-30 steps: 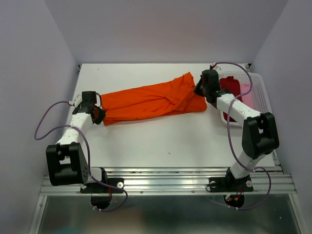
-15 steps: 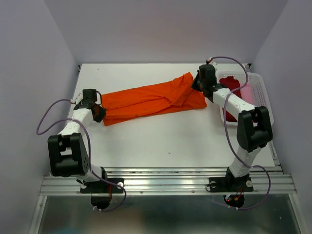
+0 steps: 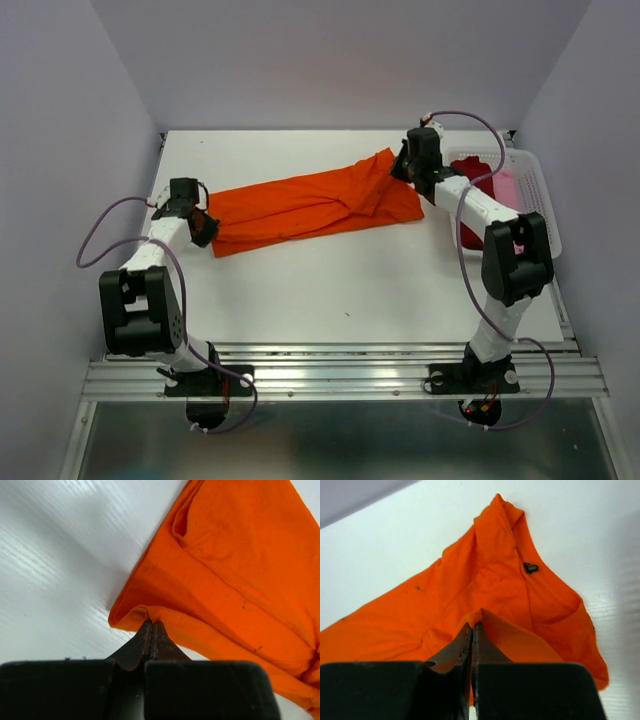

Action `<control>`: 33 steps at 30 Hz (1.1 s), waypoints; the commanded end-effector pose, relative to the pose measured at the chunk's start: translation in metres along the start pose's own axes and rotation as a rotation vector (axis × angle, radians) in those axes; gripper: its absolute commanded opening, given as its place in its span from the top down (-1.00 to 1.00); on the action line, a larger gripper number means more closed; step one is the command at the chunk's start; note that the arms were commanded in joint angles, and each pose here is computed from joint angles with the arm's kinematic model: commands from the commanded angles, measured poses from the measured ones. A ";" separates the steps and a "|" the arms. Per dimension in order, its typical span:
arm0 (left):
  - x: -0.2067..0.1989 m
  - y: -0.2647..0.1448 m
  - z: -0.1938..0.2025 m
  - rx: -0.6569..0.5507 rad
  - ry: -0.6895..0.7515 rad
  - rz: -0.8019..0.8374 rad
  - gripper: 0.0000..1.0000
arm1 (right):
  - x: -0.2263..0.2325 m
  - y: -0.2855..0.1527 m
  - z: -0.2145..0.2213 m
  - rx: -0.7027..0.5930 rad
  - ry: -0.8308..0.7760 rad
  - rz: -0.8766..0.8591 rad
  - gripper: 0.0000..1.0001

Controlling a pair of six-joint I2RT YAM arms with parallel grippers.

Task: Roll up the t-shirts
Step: Fold the T-shirt at the center of the board.

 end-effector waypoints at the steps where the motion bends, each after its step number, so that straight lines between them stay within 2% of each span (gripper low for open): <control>1: 0.004 -0.039 -0.003 -0.041 0.048 0.066 1.00 | 0.001 -0.036 -0.028 -0.079 0.007 -0.025 0.99; 3: 0.016 -0.047 0.009 -0.026 0.065 0.058 1.00 | -0.003 -0.058 -0.034 -0.102 0.018 -0.027 0.99; 11: 0.052 -0.049 0.052 0.063 0.044 0.028 1.00 | -0.042 -0.101 0.008 -0.058 0.036 0.022 0.99; 17: 0.066 -0.053 0.064 0.086 0.036 0.003 1.00 | -0.049 -0.126 0.003 -0.096 0.049 0.028 0.99; 23: 0.059 -0.050 0.055 0.061 0.031 0.011 1.00 | -0.047 -0.120 0.000 -0.096 0.045 0.034 0.99; 33: 0.025 -0.036 0.022 0.026 0.027 0.019 1.00 | -0.025 -0.071 -0.023 -0.110 0.011 0.040 0.99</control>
Point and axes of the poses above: each gripper's point midway between its finger pads, its own y axis out along the fingers, its own x axis along the line the jaws close on, z = x × y, the point moved 1 cm from there along -y, back along the fingers, and after that the axes turned 1 degree about y, right-handed, at the moved point
